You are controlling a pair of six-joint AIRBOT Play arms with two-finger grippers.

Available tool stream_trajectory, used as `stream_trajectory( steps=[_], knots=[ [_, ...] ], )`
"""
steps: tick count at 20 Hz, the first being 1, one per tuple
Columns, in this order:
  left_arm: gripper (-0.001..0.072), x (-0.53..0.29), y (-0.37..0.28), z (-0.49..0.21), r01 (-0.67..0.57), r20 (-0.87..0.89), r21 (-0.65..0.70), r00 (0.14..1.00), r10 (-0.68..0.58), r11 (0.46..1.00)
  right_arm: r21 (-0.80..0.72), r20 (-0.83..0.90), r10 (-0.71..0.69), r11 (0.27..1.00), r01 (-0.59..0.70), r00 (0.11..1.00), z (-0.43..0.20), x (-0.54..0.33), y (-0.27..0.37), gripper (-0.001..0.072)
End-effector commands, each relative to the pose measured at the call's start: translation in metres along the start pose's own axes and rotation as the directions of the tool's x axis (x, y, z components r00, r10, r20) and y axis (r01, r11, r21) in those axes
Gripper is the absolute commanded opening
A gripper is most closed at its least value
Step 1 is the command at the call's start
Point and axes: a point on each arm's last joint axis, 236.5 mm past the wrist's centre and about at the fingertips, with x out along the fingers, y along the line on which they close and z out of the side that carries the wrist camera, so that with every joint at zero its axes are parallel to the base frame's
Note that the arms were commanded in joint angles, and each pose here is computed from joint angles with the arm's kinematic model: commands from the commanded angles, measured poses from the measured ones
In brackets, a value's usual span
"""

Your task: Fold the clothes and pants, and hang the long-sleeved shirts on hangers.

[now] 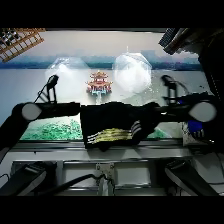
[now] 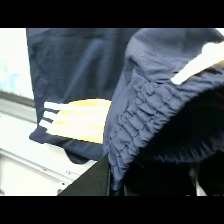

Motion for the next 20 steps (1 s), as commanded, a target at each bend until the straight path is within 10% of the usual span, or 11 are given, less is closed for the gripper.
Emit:
stream_trajectory(
  steps=[1, 7, 10, 20],
  knots=[
    [0.0012, -0.02, 0.043, -0.033, -0.106, -0.002, -0.074, 0.994, 0.106, 0.992, -0.173, -0.037, -0.013, 0.985, 0.006, 0.999, 0.001, 0.057, 0.052, 0.0028],
    [0.0012, -0.042, 0.081, -0.053, -0.249, 0.024, -0.099, 0.967, 0.253, 0.963, -0.453, -0.133, -0.175, 0.886, 0.097, 0.976, -0.005, 0.163, 0.12, 0.0037],
    [0.0012, -0.06, 0.122, -0.051, -0.423, 0.04, -0.101, 0.903, 0.428, 0.901, -0.514, -0.207, -0.186, 0.856, 0.055, 0.961, -0.026, 0.188, 0.145, 0.0348],
    [0.0026, -0.067, 0.136, -0.043, -0.471, 0.072, -0.161, 0.871, 0.486, 0.867, -0.52, 0.085, -0.385, 0.769, 0.371, 0.919, 0.064, 0.067, 0.066, 0.0355]
  ],
)
